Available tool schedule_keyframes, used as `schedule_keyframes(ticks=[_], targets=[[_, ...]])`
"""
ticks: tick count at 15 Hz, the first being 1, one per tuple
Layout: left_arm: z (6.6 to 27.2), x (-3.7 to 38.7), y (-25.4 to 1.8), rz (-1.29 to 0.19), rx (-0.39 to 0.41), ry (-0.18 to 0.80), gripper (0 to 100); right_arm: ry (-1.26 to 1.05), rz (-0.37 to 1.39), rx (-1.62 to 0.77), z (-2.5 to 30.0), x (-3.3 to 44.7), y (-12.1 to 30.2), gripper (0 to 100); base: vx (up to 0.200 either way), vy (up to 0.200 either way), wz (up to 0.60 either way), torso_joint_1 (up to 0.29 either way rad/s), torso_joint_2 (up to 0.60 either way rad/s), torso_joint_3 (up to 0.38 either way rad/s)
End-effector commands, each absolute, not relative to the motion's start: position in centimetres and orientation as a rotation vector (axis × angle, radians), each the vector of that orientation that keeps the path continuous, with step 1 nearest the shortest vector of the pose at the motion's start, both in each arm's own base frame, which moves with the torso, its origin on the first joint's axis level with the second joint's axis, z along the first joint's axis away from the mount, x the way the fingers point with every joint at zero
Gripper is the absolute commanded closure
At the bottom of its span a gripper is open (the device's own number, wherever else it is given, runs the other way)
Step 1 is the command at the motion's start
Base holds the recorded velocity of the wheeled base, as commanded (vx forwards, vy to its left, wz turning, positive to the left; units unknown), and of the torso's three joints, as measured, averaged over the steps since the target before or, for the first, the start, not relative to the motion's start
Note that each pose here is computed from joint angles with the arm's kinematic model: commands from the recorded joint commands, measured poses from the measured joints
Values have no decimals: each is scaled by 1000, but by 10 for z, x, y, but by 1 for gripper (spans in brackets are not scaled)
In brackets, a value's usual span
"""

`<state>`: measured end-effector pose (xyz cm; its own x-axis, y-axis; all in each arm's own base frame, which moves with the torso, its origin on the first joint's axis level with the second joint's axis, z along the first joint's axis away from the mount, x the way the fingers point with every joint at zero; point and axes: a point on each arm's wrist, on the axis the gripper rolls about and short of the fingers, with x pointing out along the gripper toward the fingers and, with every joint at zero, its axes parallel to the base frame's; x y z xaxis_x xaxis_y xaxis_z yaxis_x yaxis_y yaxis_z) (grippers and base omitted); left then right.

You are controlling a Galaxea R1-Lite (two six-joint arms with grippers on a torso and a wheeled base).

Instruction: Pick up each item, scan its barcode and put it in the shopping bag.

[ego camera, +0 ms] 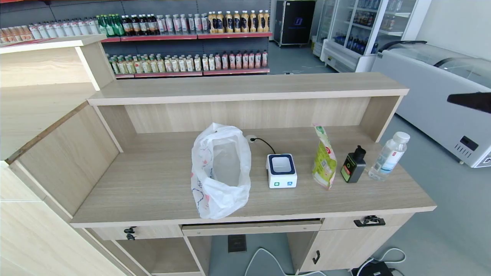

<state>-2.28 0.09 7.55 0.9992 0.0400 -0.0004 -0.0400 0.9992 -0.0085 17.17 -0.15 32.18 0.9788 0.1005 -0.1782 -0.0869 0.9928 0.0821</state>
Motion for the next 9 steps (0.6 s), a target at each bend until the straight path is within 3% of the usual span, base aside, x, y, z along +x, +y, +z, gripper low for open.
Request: schedule_keyframes(ticks=[1,9], targets=[[75,-23,1,41,-9,0,0,375,123,107,329,295,-3,0,0,0,0,0,0,0],[75,-23,1,41,-9,0,0,639,138,135,270,343,4,0,0,0,0,0,0,0]])
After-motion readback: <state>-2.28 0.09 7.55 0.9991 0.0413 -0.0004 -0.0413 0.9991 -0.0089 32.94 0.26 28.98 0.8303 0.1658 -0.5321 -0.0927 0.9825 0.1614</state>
